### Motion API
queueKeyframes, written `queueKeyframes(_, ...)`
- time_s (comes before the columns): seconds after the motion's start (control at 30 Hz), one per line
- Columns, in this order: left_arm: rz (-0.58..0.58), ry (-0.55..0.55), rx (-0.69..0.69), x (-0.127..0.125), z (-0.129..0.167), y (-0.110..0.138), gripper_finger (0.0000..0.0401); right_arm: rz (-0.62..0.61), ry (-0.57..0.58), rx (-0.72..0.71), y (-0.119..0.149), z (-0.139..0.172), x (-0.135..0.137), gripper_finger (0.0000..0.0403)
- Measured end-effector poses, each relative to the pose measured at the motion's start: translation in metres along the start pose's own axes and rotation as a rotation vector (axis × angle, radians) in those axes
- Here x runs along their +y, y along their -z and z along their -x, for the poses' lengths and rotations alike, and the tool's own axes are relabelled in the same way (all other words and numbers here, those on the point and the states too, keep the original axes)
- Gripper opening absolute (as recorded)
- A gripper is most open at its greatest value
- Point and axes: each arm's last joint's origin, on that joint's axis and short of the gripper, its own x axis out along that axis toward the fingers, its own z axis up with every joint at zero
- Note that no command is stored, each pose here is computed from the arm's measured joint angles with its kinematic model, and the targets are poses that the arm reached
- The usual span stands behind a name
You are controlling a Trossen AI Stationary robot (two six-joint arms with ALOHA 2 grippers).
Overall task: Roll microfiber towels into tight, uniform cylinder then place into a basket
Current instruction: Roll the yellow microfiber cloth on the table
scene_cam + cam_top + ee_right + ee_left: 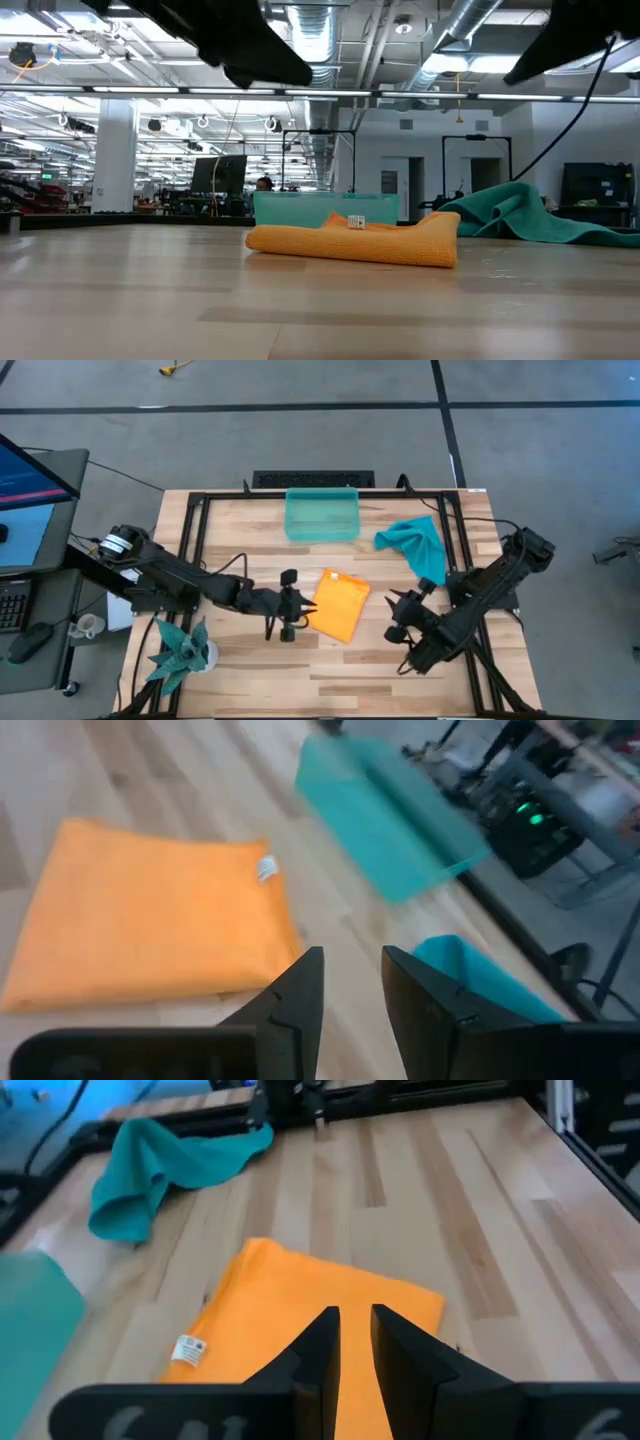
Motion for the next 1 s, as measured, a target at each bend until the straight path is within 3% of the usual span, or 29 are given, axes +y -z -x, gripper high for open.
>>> queueKeyframes(0.4, 0.008, 0.094, 0.13, 0.015, -0.052, 0.031, 0.0052, 0.05, -0.211, 0.095, -0.013, -0.049, 0.019, 0.0116)
queueKeyframes(1.0, 0.138, 0.083, 0.26, 0.03, -0.067, 0.05, 0.0052, -0.128, -0.52, 0.11, 0.0, -0.108, 0.019, 0.0116)
